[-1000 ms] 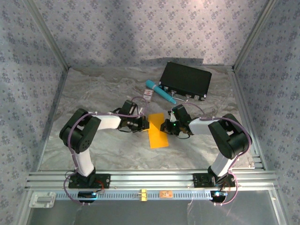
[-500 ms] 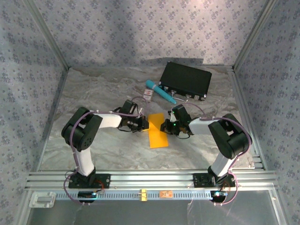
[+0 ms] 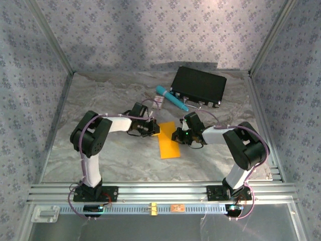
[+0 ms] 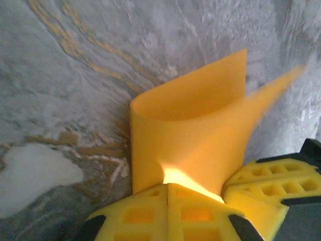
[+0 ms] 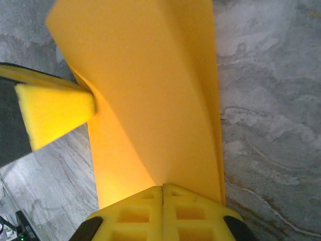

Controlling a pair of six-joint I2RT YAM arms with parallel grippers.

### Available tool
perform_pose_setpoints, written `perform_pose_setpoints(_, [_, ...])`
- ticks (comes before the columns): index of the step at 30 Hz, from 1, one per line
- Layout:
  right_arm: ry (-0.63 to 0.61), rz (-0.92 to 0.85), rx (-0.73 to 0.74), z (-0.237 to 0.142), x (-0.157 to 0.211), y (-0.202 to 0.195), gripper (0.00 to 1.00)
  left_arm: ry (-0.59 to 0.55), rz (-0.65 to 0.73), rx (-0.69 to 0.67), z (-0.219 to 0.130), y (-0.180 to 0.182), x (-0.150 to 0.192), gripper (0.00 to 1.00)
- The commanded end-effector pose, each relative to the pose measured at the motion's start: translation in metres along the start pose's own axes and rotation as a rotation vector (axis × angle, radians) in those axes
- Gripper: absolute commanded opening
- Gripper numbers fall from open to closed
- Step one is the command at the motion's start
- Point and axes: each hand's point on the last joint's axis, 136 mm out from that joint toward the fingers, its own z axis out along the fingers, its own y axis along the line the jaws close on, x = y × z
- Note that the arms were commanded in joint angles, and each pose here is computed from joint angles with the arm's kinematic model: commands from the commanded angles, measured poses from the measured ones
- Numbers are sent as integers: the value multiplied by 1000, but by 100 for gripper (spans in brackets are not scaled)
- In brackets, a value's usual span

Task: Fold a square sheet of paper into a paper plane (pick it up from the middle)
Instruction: First fold the square sheet of paper in half at the center of the table.

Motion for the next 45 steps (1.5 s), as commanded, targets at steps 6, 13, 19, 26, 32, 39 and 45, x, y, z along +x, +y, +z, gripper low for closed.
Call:
perform_pose_setpoints(6, [66, 86, 182, -1, 27, -51, 0, 3, -4, -20, -5, 2, -2, 0])
perform_pose_setpoints(13, [66, 88, 184, -2, 27, -51, 0, -12, 42, 4, -11, -19, -18, 0])
perform_pose_setpoints(19, [67, 90, 183, -2, 28, -51, 0, 13, 19, -14, 2, -5, -19, 0])
perform_pose_setpoints(26, [67, 88, 184, -3, 28, -51, 0, -19, -19, -76, 6, 17, -28, 0])
perform_pose_setpoints(32, [67, 88, 184, -4, 29, -51, 0, -105, -62, -124, -5, 23, -48, 0])
perform_pose_setpoints(39, [70, 85, 180, -3, 29, -51, 0, -163, -105, -156, -10, 30, -63, 0])
perform_pose_setpoints(45, [69, 85, 178, -3, 29, -50, 0, -182, -117, -187, -12, 33, -70, 0])
